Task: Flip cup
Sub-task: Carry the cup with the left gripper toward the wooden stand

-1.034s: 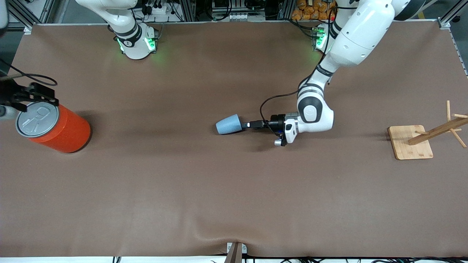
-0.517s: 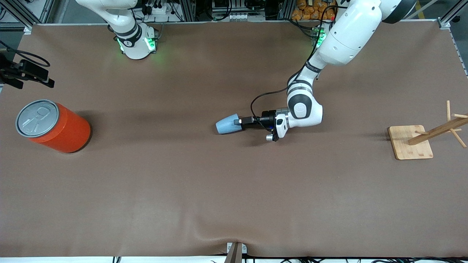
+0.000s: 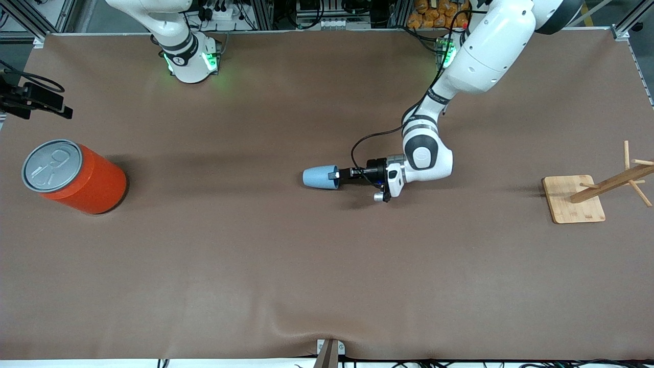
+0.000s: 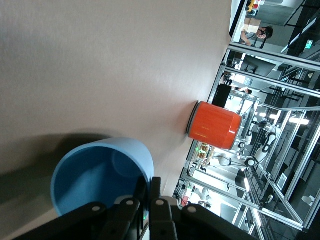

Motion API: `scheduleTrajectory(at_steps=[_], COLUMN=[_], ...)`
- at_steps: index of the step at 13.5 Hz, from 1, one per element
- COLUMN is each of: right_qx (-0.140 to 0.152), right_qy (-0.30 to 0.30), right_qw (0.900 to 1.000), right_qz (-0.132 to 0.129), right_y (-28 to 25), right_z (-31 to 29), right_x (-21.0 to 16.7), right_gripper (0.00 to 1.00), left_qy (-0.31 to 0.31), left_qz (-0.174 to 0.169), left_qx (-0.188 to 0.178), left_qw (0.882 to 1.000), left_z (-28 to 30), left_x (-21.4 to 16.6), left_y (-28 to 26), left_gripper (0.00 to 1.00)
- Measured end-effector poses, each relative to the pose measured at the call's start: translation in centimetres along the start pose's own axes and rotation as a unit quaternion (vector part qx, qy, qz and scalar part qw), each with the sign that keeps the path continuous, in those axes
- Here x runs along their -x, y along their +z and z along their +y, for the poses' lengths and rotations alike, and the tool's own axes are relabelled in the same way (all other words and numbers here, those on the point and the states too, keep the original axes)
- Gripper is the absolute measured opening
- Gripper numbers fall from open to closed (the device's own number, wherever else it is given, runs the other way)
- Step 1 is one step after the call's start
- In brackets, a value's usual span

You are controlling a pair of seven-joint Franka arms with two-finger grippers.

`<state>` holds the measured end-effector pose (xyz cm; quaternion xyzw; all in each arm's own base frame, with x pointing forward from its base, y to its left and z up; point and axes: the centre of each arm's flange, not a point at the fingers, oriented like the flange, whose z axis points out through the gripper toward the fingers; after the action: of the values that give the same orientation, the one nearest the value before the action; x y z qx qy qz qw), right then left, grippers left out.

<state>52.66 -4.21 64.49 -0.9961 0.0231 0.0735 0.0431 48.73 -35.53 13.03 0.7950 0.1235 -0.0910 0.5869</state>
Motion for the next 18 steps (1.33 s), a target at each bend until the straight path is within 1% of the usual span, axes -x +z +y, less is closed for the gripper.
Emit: scheduleTrajectory(at_steps=[2,3,5,6,8,9,11,14,16,18], right_qx=[0.003,0.007,0.025,0.033,0.036,0.036,0.037,0.039,0.042,0.043], right_qy=[0.0,0.0,-0.008,-0.015,-0.02,-0.02,-0.023,-0.033,-0.05,-0.056], right_qw=[1.0,1.0,1.0,0.999,0.997,0.997,0.997,0.996,0.995,0.995], right_qz=[0.001,0.001,0.01,0.023,0.059,0.066,0.07,0.071,0.071,0.071], right_y=[-0.1,-0.1,-0.2,-0.5,-1.2,-1.4,-1.5,-1.6,-1.7,-1.7], right_z=[0.0,0.0,-0.5,-0.8,-1.0,-1.0,-1.0,-1.2,-1.2,-1.2], right_x=[0.1,0.1,-0.1,-0.4,-1.1,-1.2,-1.2,-1.2,-1.2,-1.2], right_gripper=[1.0,1.0,1.0,1.0,1.0,1.0,1.0,1.0,1.0,1.0], left_qy=[0.013,0.031,0.069,0.078,0.08,0.078,0.084,0.11,0.094,0.066], left_qz=[0.012,0.018,0.017,0.012,0.014,0.021,0.04,0.059,0.068,0.08], left_qx=[-0.004,-0.016,-0.057,-0.082,-0.139,-0.168,-0.226,-0.312,-0.359,-0.414], left_qw=[1.0,0.999,0.996,0.993,0.987,0.982,0.97,0.942,0.926,0.904], left_z=[1.4,2.7,6.3,8.0,11.5,13.2,15.5,15.0,14.0,13.9], left_x=[-0.4,-0.6,-1.3,-1.8,-2.8,-3.2,-3.8,-5.3,-5.9,-5.8], left_y=[-1.0,-1.8,-4.8,-6.6,-10.7,-12.8,-16.7,-23.1,-26.1,-26.6], left_gripper=[0.05,0.05,0.05,0.05,0.05,0.05,0.05,0.05,0.05,0.05])
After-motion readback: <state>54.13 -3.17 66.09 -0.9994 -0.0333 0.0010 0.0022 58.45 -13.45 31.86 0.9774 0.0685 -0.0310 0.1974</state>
